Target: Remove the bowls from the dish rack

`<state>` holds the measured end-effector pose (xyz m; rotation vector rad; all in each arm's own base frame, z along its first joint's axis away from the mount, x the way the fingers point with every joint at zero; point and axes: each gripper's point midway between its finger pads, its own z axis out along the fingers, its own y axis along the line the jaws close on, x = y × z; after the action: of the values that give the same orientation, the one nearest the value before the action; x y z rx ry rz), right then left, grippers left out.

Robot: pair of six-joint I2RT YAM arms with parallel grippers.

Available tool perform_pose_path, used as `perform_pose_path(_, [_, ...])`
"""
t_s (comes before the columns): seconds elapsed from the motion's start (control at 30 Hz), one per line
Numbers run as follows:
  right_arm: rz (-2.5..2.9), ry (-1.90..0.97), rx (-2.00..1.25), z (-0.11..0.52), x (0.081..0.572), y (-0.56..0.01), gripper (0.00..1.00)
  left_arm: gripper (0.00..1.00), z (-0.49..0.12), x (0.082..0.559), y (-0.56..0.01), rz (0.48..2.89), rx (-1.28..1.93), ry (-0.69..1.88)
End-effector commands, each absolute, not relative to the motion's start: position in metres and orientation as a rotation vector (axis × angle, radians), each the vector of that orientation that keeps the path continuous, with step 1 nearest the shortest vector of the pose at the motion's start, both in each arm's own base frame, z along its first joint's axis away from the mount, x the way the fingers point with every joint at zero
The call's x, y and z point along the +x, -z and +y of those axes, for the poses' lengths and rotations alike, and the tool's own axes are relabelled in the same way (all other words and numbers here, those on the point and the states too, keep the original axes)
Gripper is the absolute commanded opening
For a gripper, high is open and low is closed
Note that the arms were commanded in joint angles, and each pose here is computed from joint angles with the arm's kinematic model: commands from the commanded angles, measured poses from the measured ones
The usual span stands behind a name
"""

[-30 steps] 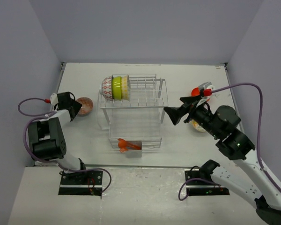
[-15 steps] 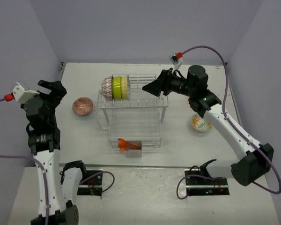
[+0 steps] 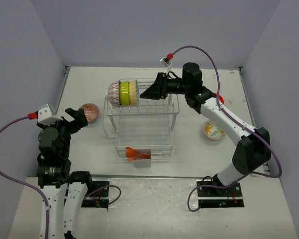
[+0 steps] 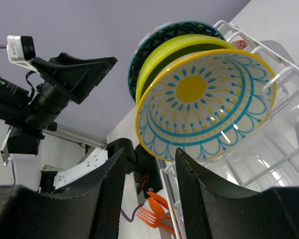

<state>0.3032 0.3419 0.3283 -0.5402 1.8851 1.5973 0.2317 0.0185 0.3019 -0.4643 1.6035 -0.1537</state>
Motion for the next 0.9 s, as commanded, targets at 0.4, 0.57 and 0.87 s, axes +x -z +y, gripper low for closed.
perform_pose_path(0.4, [1.844, -1.515, -0.617, 0.378, 0.312, -0.339, 0.31, 1.00, 0.030, 0.222, -0.292, 1.590, -0.465, 0.056])
perform_pose_path(0.57, [1.845, -1.535, -0.606, 0.383, 0.318, -0.333, 0.24, 1.00, 0.029, 0.221, -0.295, 1.576, -0.459, 0.064])
perform_pose_path(0.87, [1.832, -1.590, -0.576, 0.390, 0.316, -0.333, 0.16, 1.00, 0.027, 0.221, -0.295, 1.574, -0.449, 0.075])
